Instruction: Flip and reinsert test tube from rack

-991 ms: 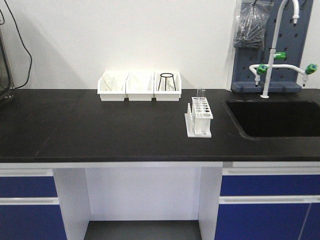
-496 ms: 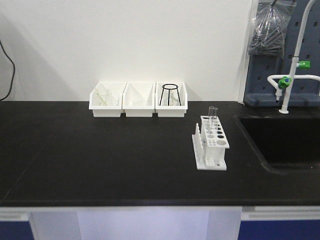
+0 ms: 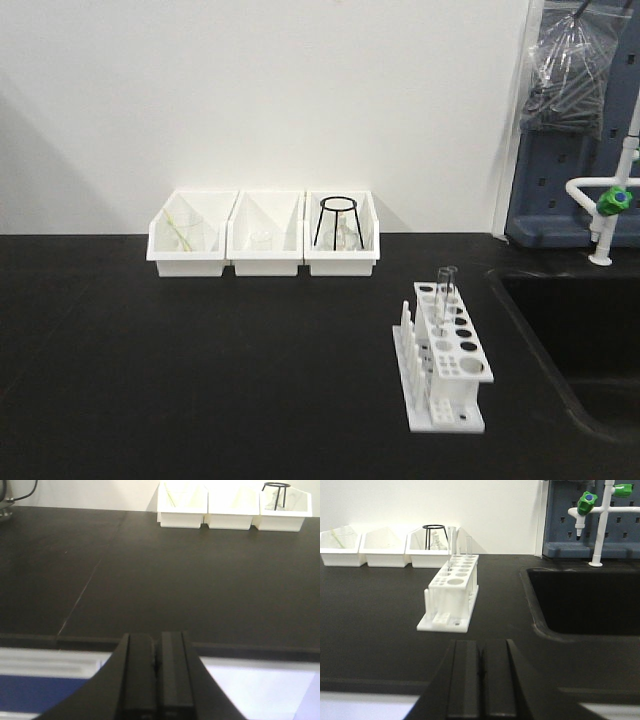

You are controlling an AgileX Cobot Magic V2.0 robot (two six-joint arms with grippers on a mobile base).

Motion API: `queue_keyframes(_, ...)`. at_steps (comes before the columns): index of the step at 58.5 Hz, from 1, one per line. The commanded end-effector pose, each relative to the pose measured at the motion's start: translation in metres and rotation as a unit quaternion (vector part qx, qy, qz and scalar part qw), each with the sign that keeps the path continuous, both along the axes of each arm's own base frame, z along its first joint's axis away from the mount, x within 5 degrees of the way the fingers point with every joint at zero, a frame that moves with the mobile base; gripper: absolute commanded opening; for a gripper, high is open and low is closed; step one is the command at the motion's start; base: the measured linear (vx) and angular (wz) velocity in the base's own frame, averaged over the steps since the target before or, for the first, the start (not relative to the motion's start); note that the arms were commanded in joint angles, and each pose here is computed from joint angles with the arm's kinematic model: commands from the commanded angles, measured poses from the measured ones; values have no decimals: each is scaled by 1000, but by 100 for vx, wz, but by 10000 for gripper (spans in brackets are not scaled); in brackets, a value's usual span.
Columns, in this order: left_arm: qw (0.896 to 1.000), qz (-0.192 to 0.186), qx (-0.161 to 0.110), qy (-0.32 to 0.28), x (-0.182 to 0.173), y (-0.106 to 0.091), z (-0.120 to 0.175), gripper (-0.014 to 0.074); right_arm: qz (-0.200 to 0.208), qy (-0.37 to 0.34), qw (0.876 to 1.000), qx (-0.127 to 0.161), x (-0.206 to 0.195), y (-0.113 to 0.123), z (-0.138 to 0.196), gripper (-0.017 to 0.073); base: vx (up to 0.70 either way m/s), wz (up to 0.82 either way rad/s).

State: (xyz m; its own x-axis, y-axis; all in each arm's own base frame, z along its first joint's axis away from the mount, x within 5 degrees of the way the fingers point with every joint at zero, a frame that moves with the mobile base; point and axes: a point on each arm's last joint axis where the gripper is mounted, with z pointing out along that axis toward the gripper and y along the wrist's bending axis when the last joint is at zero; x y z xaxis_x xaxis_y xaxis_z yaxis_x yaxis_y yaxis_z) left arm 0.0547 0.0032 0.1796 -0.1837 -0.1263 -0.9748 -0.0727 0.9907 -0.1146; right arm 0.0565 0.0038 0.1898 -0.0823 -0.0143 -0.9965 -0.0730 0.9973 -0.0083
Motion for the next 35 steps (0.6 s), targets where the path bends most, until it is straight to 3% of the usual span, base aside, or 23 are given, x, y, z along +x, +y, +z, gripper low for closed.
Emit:
queue_keyframes(1, 999, -4, -1, -47, 1, -1, 8, -6, 2, -48, 999, -1, 0, 0, 8, -8, 40, -4)
queue_keyframes(35, 999, -4, -1, -47, 1, -1, 8, -6, 2, -48, 999, -1, 0, 0, 8, -8, 36, -2)
